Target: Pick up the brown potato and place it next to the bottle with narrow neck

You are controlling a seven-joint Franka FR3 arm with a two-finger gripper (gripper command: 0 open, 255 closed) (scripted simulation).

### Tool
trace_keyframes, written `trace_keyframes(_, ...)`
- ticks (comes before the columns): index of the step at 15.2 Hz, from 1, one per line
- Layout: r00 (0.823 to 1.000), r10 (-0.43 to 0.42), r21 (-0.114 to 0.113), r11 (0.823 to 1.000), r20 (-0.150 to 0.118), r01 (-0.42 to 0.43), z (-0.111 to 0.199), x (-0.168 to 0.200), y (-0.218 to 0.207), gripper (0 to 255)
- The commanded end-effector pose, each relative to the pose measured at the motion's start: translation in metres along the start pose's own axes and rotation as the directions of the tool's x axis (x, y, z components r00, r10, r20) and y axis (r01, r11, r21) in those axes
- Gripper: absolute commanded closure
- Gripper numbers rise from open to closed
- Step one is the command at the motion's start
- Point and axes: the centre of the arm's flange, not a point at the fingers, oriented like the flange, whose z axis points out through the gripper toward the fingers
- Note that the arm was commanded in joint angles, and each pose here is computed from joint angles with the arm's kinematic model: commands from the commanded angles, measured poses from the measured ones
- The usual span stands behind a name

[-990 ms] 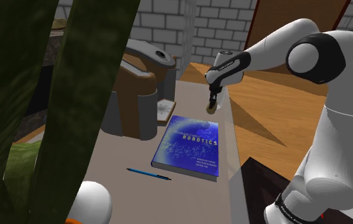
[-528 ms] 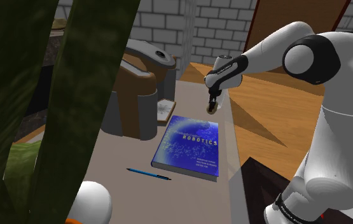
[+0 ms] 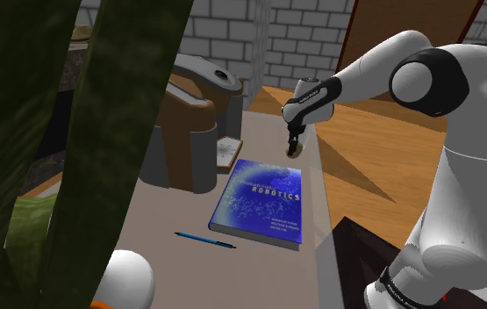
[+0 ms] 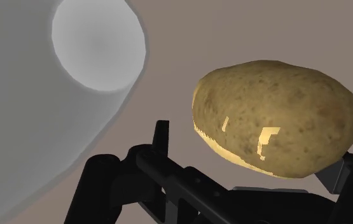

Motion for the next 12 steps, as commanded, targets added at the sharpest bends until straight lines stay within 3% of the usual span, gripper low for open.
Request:
trace_keyframes(1,1.0,0.0,0.0,1.0,0.0,0.0,0.001,-0.001,0.001,0)
trace_keyframes(5,1.0,0.0,0.0,1.0,0.0,0.0,-0.049,-0.001,0.001,0)
trace_keyframes(12,1.0,0.0,0.0,1.0,0.0,0.0,-0.049,-0.001,0.001,0)
